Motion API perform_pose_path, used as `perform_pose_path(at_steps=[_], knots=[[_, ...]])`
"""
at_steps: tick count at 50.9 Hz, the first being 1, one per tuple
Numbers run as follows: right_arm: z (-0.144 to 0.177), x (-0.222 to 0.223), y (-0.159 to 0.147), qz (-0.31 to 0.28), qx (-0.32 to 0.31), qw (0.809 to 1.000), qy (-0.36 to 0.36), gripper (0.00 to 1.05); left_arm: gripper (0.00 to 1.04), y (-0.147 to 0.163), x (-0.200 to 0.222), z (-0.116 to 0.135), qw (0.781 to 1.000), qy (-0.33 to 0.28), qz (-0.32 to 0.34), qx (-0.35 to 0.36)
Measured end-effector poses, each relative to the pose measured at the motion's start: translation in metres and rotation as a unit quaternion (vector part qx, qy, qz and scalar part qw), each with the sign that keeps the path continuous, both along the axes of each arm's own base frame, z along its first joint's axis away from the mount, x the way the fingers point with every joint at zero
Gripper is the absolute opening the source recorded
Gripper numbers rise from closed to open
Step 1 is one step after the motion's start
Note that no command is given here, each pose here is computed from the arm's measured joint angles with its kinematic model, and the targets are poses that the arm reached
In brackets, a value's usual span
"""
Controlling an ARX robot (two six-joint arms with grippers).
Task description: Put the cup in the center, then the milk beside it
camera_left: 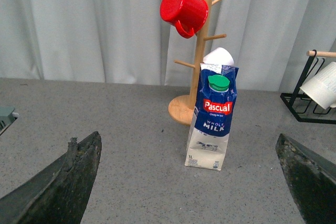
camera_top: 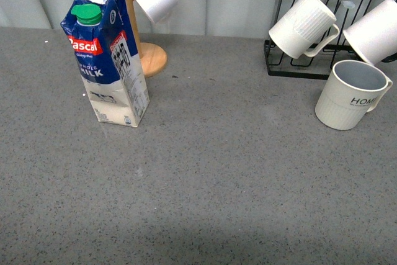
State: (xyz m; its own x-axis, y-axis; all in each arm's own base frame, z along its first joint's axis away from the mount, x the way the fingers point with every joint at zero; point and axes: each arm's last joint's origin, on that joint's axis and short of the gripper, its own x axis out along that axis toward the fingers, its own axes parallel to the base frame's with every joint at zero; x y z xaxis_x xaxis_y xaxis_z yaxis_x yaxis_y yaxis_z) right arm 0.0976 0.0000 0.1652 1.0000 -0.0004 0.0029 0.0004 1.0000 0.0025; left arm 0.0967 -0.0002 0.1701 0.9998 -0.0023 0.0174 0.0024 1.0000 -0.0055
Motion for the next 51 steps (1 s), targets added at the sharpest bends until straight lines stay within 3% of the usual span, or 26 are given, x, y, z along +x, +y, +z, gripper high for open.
perform_pose_path(at_steps=[40, 46, 51], knots=[[0.0000, 0.0000, 0.0000, 0.000, 0.000, 1.000, 0.000, 0.96, 0.98, 0.0000, 0.0000, 0.0000, 1.000, 0.000, 0.000, 0.000], [0.0028, 0.0021, 0.0012, -0.116, -0.064, 0.991, -0.001, 0.96, 0.98, 0.0000, 0.0000, 0.0000, 1.000, 0.000, 0.000, 0.000], [0.0000, 0.0074, 0.0002, -0.154, -0.098, 0.982, 0.037, 0.96, 0.98, 0.0000, 0.0000, 0.0000, 1.000, 0.000, 0.000, 0.000]])
